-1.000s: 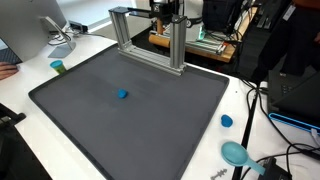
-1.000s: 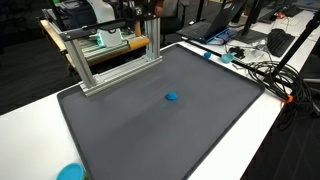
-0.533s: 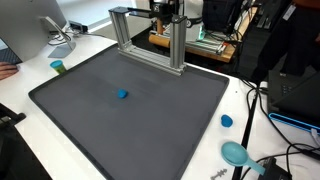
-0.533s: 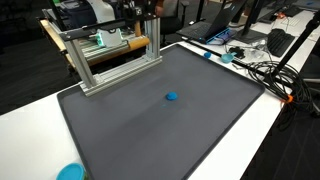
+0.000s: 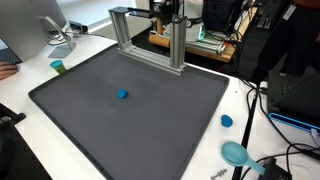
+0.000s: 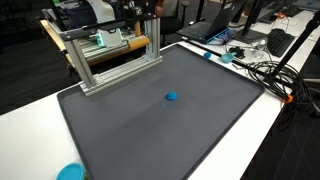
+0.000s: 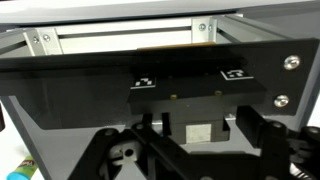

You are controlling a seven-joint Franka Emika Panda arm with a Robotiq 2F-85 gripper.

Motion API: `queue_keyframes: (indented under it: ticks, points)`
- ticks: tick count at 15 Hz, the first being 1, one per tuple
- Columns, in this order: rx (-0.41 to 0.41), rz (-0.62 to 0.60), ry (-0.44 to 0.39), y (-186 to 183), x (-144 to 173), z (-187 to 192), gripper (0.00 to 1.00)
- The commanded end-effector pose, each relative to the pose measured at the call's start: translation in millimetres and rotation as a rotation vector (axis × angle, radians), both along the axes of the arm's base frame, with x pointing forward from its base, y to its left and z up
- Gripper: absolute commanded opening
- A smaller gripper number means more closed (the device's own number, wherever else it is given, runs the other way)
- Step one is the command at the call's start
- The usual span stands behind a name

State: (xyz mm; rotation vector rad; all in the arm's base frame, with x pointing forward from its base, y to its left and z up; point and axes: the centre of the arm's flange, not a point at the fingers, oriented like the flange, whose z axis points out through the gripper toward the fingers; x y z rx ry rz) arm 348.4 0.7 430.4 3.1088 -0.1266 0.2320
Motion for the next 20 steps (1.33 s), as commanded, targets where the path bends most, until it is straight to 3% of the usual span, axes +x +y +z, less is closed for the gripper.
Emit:
queue_keyframes:
  ticks: [1, 5, 8, 9, 10, 13, 15, 16, 18, 20]
  points:
    - [0.001, -0.023, -0.015, -3.6, -17.7, -0.4, 0.85]
    - [0.005, -0.02, -0.02, -2.7, -21.0, 1.0, 0.8]
    - [-0.006, -0.035, -0.028, -0.3, -20.2, 0.4, 0.68]
    - [-0.009, -0.041, -0.026, 0.1, -20.1, 0.2, 0.68]
    - [-0.017, -0.056, -0.026, 0.4, -20.1, 0.1, 0.61]
    - [-0.027, -0.097, -0.031, -0.4, -21.4, 0.8, 0.61]
    - [-0.033, -0.116, -0.031, -1.4, -23.5, 1.5, 0.68]
    - [-0.039, -0.115, -0.025, -2.1, -25.0, 2.0, 0.66]
    - [-0.046, -0.099, -0.002, -3.7, -26.8, 2.7, 0.83]
    - [-0.038, -0.078, 0.03, -4.4, -28.8, 2.4, 0.89]
